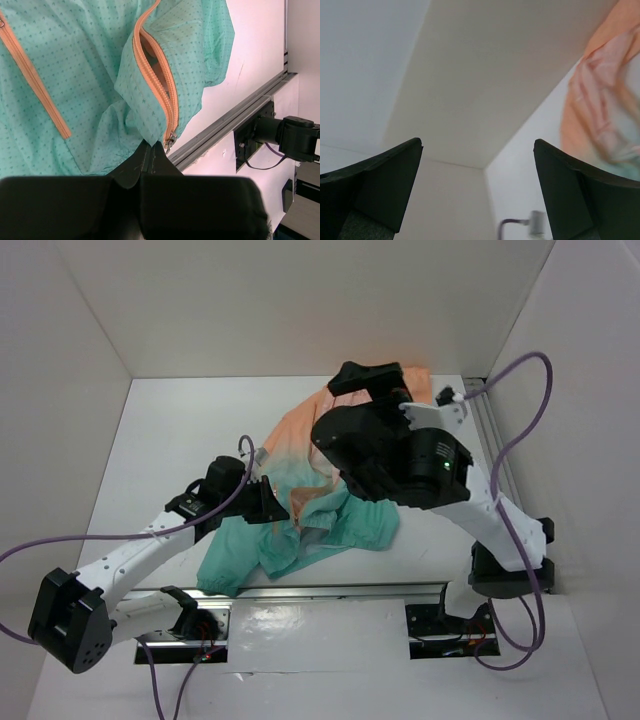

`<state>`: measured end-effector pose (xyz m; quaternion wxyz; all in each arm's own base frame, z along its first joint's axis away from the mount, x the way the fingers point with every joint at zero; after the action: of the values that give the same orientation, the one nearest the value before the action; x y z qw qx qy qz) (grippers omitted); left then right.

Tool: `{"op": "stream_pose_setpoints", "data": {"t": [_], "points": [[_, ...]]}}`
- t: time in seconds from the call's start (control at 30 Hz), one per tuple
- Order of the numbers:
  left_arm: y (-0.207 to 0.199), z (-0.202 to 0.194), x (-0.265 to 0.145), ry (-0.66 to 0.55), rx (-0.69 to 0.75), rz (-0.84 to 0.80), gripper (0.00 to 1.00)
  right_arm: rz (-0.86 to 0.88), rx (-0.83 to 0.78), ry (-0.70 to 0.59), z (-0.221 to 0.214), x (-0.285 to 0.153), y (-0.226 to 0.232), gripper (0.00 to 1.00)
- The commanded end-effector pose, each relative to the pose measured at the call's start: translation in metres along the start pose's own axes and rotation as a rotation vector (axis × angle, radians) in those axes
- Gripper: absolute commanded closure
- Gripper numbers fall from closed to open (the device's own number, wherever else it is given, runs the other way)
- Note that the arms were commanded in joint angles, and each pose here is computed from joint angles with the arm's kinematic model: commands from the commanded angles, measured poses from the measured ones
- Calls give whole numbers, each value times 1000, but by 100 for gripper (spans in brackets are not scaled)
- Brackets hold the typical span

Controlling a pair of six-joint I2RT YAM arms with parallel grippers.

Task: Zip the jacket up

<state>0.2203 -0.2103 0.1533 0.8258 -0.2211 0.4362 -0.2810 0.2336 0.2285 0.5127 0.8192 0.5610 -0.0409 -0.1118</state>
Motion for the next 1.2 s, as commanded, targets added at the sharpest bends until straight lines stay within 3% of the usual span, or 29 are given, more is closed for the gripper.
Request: {"op": "stream_pose_setpoints", "data": {"t": [0.0, 0.13, 0.37, 0.63, 0.73, 1.03, 1.17], "points": [[-19, 15, -4, -40, 38, -55, 100, -56, -507, -356, 39, 19, -6, 0], [-19, 15, -1, -38, 34, -52, 100, -182, -961, -374, 31, 31, -26, 0], [-18, 15, -1, -43, 33, -44, 100, -265, -1451, -399, 14, 51, -68, 0], [-19, 17, -1, -51, 36, -49, 100, -471, -2171, -366, -4, 84, -177, 0], [-20, 14, 2, -38, 39, -49, 100, -579, -2340, -333, 2, 89, -211, 0], [-17, 11, 6, -42, 43, -63, 100, -736, -2388, -149, 24, 112, -267, 6], [-16, 6, 7, -28, 40, -65, 100, -734, -2280, 90, 25, 131, -305, 6]]}}
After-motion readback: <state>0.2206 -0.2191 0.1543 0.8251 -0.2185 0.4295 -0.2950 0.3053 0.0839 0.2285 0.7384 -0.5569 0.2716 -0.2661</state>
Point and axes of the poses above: each gripper's point midway between its finger pads, its own x axis out along the fingers, its own y axis along the line the jaws close on, z = x × y, the point moved 2 cm from there along -x, back along the fingers, and after that the axes turned 3 degrees about x, right-handed, at the moved point
